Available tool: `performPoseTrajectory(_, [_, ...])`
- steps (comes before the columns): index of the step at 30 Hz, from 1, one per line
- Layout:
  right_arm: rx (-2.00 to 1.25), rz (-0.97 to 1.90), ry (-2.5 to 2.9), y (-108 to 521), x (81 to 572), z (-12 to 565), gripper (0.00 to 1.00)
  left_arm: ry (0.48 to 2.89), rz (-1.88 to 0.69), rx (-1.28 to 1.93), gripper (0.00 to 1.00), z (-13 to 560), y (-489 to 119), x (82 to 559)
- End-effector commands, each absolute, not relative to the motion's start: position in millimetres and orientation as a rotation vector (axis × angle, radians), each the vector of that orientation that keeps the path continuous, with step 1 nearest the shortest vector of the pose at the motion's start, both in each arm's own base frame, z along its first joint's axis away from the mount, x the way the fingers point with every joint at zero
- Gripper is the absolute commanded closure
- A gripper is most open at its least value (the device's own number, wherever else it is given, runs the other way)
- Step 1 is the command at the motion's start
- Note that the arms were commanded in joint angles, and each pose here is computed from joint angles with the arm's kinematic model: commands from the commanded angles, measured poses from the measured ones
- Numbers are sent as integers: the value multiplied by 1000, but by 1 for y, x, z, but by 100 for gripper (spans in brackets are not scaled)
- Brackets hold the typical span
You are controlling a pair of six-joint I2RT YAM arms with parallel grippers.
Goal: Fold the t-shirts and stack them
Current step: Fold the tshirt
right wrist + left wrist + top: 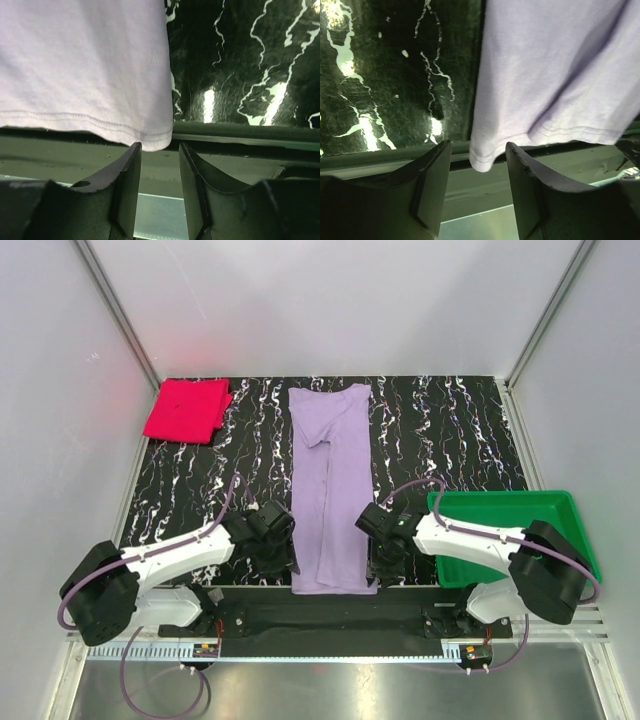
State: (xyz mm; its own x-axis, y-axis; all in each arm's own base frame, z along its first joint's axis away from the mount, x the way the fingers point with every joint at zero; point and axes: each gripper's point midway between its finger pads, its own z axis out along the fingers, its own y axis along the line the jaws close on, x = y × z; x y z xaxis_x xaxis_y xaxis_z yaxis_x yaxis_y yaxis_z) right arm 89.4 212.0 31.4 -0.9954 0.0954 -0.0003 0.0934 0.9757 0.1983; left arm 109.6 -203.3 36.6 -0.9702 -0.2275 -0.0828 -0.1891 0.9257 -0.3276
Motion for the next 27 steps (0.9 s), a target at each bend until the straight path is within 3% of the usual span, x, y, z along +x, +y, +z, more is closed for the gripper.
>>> performPoseTrajectory(1, [154,279,3056,217,103,28,57,2976,-469,-340,47,27,-203,108])
performPoseTrajectory(27, [119,261,3073,223,106,18,56,3052,-434,-286,42,19,-208,99])
